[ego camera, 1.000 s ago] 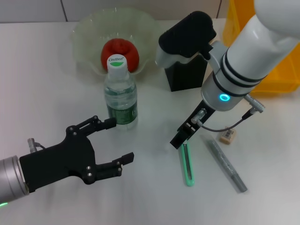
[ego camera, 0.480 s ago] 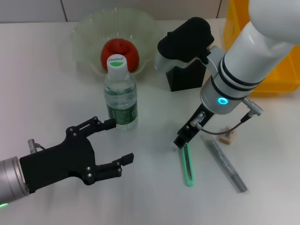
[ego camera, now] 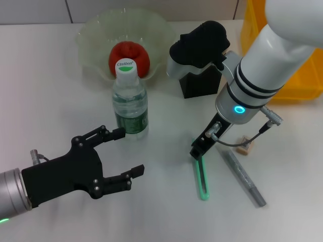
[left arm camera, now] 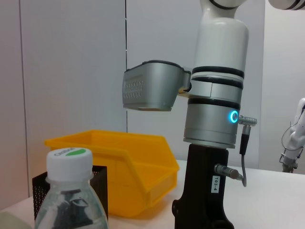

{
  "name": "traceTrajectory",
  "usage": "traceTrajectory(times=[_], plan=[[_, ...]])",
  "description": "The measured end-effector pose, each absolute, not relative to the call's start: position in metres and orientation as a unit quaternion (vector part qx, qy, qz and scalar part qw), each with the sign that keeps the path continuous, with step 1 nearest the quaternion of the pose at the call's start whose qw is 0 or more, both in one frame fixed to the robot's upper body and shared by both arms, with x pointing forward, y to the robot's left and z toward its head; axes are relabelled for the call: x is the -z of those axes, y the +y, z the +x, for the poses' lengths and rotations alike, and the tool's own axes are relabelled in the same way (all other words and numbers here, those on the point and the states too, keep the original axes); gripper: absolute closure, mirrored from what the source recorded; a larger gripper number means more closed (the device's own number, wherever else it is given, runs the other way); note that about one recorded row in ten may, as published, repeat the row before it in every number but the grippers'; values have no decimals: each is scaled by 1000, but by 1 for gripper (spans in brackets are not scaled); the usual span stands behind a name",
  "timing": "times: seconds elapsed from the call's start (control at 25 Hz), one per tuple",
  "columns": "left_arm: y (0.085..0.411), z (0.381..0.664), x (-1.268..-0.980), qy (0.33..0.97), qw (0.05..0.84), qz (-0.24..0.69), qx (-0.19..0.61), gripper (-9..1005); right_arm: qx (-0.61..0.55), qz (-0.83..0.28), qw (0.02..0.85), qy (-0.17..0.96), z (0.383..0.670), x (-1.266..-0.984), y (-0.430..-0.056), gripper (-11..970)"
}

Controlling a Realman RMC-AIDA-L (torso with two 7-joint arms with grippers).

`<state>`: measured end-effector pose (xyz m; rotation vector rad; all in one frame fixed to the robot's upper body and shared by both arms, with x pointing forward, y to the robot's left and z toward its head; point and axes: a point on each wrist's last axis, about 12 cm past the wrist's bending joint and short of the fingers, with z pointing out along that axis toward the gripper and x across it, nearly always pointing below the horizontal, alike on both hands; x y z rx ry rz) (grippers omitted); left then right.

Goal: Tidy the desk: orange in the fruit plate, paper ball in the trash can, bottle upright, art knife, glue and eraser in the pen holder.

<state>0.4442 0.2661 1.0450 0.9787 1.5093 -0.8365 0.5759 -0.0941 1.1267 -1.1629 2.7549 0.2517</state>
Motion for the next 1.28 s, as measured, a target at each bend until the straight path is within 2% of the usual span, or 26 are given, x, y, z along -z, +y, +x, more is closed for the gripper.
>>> traceTrajectory(times=[1.28], plan=[[265, 446, -1045, 636, 547, 414, 353, 136, -112, -356, 65, 926, 583, -1124, -94, 575]])
